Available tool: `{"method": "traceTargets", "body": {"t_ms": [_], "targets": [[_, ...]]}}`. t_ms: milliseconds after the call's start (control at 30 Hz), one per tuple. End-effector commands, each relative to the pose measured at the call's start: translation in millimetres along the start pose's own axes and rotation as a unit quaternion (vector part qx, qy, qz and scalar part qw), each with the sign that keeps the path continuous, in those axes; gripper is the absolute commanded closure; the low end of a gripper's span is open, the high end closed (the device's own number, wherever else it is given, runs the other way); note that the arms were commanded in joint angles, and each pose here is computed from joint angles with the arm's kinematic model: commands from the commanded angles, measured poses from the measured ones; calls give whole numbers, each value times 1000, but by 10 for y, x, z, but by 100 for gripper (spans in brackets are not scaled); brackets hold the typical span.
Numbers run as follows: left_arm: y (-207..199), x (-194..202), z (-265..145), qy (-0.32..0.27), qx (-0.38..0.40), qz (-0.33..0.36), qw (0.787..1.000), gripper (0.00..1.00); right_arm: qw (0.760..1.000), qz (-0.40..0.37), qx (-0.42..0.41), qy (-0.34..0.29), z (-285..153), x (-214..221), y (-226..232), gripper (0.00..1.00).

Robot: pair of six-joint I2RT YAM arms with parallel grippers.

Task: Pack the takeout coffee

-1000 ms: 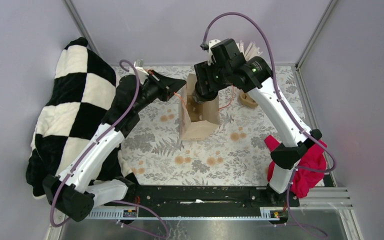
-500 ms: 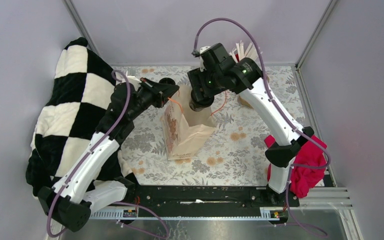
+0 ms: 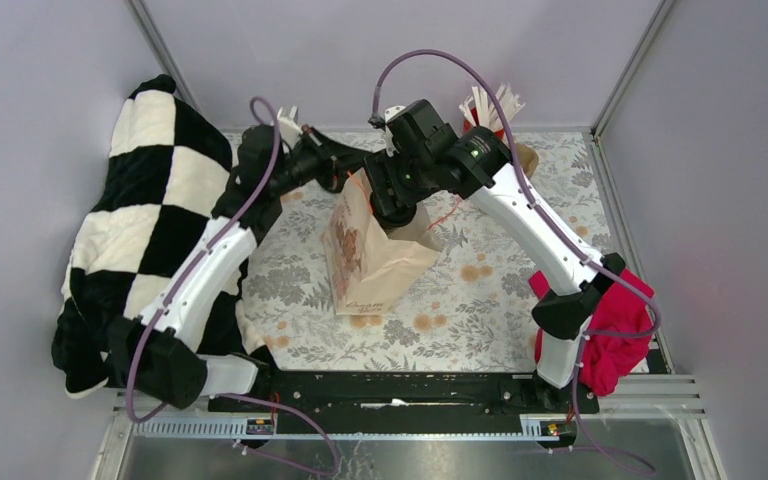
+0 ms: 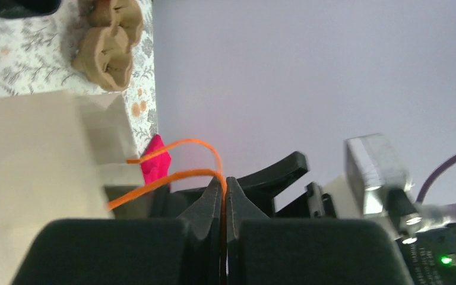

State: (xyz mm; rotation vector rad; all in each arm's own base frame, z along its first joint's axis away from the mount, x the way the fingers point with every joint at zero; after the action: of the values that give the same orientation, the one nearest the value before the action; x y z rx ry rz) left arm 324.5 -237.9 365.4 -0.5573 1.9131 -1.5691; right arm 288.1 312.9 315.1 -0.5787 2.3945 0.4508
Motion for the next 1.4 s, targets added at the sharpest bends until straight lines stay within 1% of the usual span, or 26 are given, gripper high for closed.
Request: {"method": "traceTargets", "body": {"t_ms": [0,100,167,233,300,400,433,500,567,600,667,733,767,800,833,900,933,967,1000,1033,1067,1100,1133,1233,1300,1367], "targets": [[-631,108,-74,75,78,146,983,100,998,-18,-25,-52,-280,-107,23,90],[-698,172,-58,112,78,225,965,100,996,-37,-19,-75,-413,-101,-45,90],[-653,253,-47,155,75,254,952,100,994,-56,-29,-89,-489,-53,-58,90],[-556,362,-36,208,77,262,939,100,990,-75,-53,-106,-563,8,-23,90],[-383,410,14,249,51,262,931,100,985,-88,-76,-125,-631,58,17,90],[-230,444,18,291,19,250,923,100,983,-86,-79,-142,-664,95,-1,91],[-236,417,4,290,5,260,921,100,984,-83,-74,-140,-650,99,-16,91],[-112,321,-7,284,-49,260,921,100,986,-75,-67,-134,-625,85,-27,92],[39,159,-33,265,-125,247,924,99,987,-65,-51,-135,-575,43,-60,92],[53,134,-48,263,-142,240,924,97,988,-61,-49,-135,-540,27,-62,92],[-3,114,-54,256,-149,232,927,97,989,-52,-40,-134,-442,-2,-70,93],[-84,118,-60,252,-137,231,930,97,989,-49,-32,-138,-327,-48,-79,93],[-95,113,-72,248,-138,232,930,95,988,-51,-31,-143,-289,-82,-72,93],[-91,112,-84,246,-141,233,930,92,987,-55,-32,-149,-257,-125,-59,93],[-93,101,-98,241,-146,234,930,85,986,-60,-33,-152,-220,-152,-52,93],[-113,47,-106,221,-158,236,933,65,985,-71,-35,-156,-143,-182,-36,93],[-162,12,-115,207,-161,238,935,52,984,-74,-37,-160,-106,-200,-25,93],[-228,-57,-138,183,-169,244,937,39,983,-76,-38,-161,-77,-214,-18,93],[-309,-131,-184,154,-177,254,938,29,983,-76,-42,-163,-54,-238,3,93],[-380,-219,-255,118,-191,261,939,21,983,-73,-44,-166,-38,-268,22,93],[-393,-304,-352,81,-214,263,937,13,983,-64,-42,-168,-20,-306,29,94],[-380,-375,-454,49,-237,263,934,7,983,-54,-38,-171,3,-340,28,94],[-342,-430,-576,20,-263,260,929,2,983,-46,-36,-174,22,-375,30,94],[-141,-461,-902,-31,-332,242,911,1,984,-35,-25,-173,89,-427,21,95],[-16,-370,-997,-36,-359,233,903,5,984,-34,-16,-174,96,-442,-12,95],[68,-219,-954,-21,-369,232,900,6,984,-33,-15,-174,105,-435,-19,95]]}}
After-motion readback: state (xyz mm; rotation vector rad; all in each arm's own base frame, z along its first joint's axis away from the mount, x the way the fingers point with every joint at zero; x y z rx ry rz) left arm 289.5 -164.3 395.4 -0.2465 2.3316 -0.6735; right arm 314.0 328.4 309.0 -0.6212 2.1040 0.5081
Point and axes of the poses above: each gripper's point midway between its finger pads, its own z axis out along the fingers, its own y axis along the line the jaws close on, x = y × z, the point moved 1 cm from there along -z, back along the fingers, and after that the axes turned 4 degrees about z, right-handed, at the moved point
